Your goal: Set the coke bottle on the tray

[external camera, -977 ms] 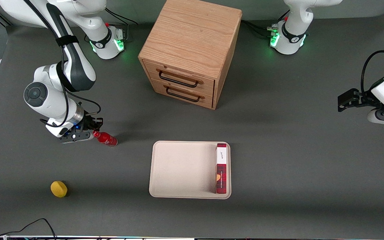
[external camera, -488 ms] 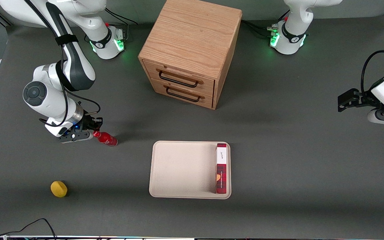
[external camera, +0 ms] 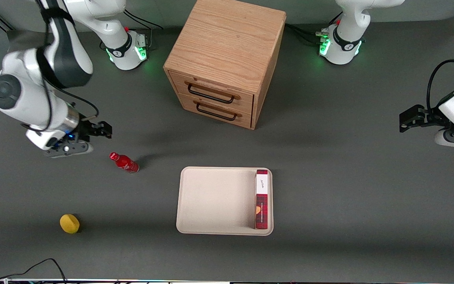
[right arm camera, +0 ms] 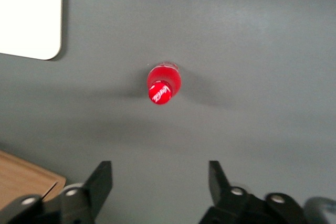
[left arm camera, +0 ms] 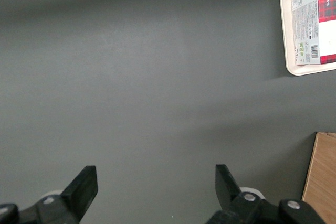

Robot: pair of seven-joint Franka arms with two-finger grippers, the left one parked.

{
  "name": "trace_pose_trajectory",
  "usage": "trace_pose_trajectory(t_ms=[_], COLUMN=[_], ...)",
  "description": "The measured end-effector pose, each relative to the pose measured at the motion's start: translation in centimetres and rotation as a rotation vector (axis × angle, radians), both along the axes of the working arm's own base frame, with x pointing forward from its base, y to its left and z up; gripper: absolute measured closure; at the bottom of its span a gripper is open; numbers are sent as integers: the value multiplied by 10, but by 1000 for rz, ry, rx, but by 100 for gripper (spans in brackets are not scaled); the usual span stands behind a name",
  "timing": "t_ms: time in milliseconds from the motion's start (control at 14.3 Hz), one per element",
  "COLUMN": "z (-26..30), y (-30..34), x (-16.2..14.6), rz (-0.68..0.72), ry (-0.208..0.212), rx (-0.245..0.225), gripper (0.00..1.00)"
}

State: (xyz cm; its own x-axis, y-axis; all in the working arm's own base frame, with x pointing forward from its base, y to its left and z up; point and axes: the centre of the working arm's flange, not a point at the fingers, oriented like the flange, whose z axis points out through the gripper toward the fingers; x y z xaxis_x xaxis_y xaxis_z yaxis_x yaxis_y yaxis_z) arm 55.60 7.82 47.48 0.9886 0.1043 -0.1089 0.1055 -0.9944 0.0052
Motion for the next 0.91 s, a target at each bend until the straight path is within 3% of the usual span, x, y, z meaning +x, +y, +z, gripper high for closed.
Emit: trace_pose_trajectory(t_ms=[70, 209, 419, 628, 907], z=[31, 92, 153, 156, 86], y=[-3, -8, -12, -20, -17], x=[2, 0, -6, -3, 27], rz=[-5, -12, -6, -16, -13], ry=[4, 1, -46, -45, -63], rx=[-1, -1, 5, 6, 11], gripper=[0, 0, 0, 0, 0])
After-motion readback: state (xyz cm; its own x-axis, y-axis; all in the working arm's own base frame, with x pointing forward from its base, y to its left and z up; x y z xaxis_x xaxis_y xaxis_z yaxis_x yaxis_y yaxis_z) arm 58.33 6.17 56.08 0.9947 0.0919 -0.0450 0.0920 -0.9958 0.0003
